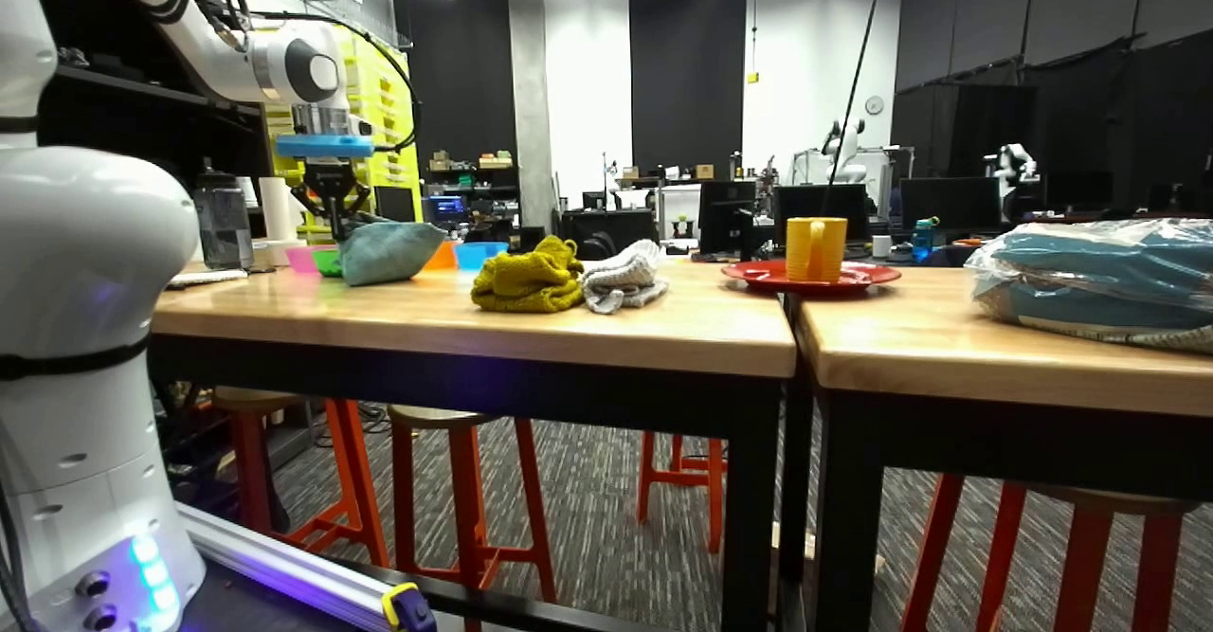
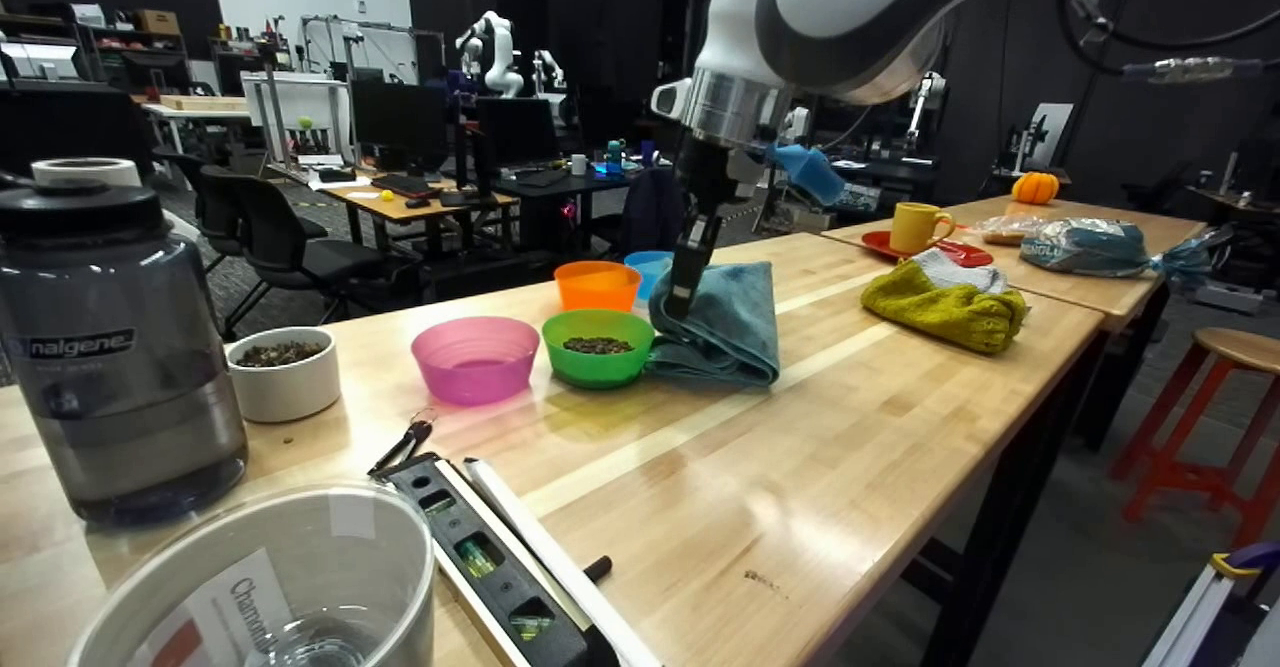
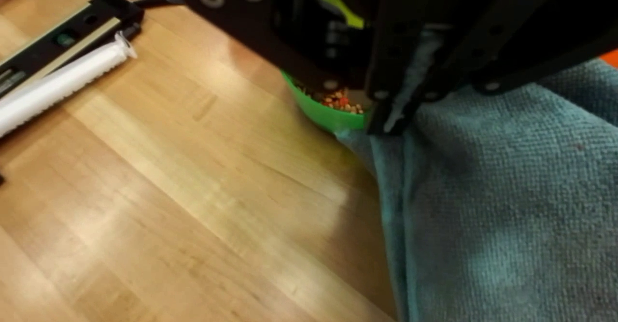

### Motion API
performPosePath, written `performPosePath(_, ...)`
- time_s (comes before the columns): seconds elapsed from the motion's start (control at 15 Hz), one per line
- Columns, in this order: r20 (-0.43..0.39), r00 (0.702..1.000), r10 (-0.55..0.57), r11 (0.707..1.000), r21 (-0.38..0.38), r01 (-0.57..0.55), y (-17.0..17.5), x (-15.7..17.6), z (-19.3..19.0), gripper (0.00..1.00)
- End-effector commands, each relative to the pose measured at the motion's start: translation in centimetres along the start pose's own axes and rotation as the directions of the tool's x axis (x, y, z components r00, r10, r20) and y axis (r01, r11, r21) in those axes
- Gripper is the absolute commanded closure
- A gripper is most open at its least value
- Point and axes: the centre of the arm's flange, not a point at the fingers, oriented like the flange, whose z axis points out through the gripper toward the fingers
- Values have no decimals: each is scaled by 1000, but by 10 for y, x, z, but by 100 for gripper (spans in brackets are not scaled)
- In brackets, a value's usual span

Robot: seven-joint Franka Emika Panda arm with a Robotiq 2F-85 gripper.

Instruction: Fold the blue towel

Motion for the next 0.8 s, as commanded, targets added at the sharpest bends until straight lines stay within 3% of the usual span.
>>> performPosePath(0.0,-14,1000,-24,999,29,24,3,3,1,99)
performPosePath(0.47,-1,1000,-10,996,89,10,21,-13,27,97)
performPosePath(0.73,19,1000,13,996,93,-15,32,-17,38,58)
